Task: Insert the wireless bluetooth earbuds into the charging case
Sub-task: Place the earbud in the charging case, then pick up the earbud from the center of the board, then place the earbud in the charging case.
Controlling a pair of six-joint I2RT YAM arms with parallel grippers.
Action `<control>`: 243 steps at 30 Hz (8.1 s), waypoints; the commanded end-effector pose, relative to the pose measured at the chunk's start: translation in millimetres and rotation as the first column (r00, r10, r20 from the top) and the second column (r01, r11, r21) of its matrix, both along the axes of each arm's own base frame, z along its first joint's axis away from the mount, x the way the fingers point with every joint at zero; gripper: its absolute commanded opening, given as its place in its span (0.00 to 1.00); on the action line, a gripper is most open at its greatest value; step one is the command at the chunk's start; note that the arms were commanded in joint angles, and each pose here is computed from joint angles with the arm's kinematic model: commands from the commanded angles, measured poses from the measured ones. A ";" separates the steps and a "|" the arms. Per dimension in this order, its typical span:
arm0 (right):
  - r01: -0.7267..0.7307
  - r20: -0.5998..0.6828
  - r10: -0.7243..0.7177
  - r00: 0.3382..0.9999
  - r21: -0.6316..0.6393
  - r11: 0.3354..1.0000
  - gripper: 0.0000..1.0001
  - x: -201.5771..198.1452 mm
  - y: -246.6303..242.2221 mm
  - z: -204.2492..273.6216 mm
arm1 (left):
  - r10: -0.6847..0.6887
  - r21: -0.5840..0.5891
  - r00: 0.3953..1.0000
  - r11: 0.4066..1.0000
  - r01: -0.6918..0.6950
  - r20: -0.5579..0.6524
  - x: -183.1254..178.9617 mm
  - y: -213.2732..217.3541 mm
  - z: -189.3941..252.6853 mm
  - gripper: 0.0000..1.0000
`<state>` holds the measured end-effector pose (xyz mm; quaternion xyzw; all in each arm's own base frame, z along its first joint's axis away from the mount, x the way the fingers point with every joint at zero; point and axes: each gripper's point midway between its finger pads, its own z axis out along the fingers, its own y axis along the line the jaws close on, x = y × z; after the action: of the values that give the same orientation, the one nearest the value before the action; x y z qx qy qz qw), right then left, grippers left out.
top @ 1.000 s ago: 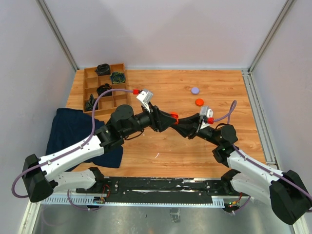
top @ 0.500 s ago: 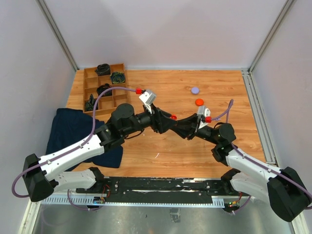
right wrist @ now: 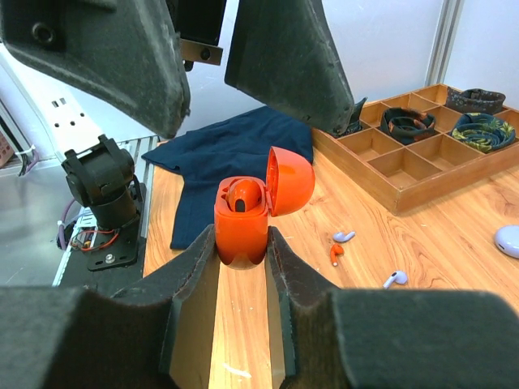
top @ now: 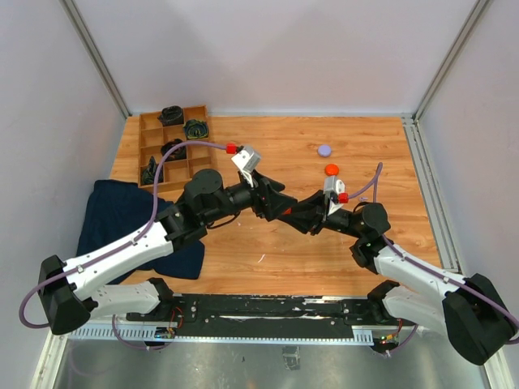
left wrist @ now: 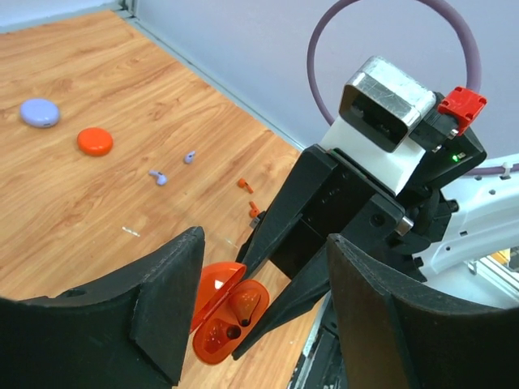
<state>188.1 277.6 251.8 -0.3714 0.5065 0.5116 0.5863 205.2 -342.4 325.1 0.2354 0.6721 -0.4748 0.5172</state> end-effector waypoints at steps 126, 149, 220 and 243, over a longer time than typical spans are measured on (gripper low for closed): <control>0.109 0.031 -0.106 0.994 -0.121 0.987 0.03 16.0 -13.8 -26.1 | 0.800 0.854 0.526 0.463 -0.238 -0.288 121.6 188.4 -312.5 0.40; 0.106 0.037 -0.102 0.994 -0.111 0.988 0.03 15.3 -13.8 -20.3 | 0.788 0.882 0.535 0.446 -0.151 -0.306 110.0 190.4 -322.0 0.25; 0.035 0.075 -0.040 0.996 0.070 0.997 0.03 10.9 -4.4 18.3 | 0.116 -0.107 0.983 0.989 -0.102 0.141 0.8 29.3 -2.7 0.22; 0.042 0.067 -0.049 0.997 0.100 0.994 0.03 9.6 -6.4 25.6 | 0.125 -0.110 0.983 0.988 -0.111 0.135 -0.4 22.2 -19.9 0.22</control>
<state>197.2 275.3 252.0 -0.3479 0.5042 0.5119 0.6023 206.6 -317.1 302.6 0.2033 0.6314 -0.4549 0.5942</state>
